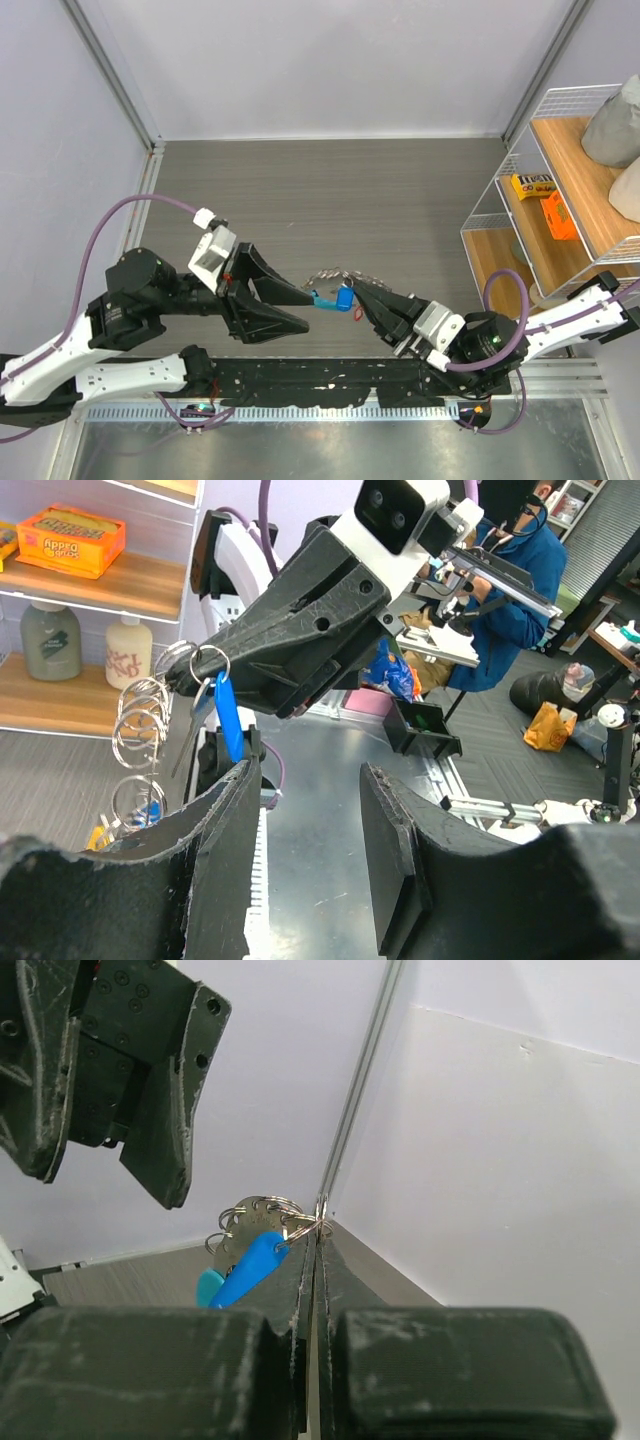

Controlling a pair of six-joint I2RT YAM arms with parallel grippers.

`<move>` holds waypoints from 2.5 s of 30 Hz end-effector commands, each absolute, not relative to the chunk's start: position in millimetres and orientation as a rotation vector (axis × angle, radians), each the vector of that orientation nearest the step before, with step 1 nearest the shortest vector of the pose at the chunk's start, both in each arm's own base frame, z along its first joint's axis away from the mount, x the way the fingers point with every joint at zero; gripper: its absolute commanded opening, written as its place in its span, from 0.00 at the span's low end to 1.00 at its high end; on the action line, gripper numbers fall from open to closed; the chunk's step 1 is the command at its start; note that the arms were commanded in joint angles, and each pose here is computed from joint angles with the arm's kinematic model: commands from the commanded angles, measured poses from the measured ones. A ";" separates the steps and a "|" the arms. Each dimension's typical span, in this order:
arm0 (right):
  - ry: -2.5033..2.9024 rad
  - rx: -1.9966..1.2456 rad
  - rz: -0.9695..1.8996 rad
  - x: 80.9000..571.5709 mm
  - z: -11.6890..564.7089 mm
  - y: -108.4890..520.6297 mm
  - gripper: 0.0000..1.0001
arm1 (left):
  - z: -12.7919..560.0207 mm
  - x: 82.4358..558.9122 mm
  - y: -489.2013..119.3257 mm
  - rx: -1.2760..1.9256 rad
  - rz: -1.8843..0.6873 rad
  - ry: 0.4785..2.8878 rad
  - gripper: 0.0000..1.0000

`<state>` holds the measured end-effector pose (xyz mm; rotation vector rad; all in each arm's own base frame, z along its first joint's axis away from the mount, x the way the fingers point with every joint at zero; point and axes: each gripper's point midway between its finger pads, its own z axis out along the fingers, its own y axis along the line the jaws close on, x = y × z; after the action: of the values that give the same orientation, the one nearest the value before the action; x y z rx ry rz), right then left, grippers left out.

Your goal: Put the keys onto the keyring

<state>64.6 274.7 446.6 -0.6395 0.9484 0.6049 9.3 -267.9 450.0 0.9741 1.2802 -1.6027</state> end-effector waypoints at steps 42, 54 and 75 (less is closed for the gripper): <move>0.869 -0.621 1.339 -0.4 490.6 253.2 0.06 | 494.9 -12.5 -286.6 1.082 -1.737 1.000 0.51; 0.862 -0.637 1.346 -5.3 491.5 259.4 0.06 | 493.9 -10.3 -297.9 1.085 -1.758 1.015 0.46; 0.856 -0.653 1.339 -7.3 491.5 262.3 0.06 | 488.2 -8.0 -307.7 1.109 -1.761 1.067 0.03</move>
<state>-5.7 278.0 455.7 -0.7456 0.9204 1.2542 -3.9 -311.9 471.5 1.1100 1.1174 -1.7488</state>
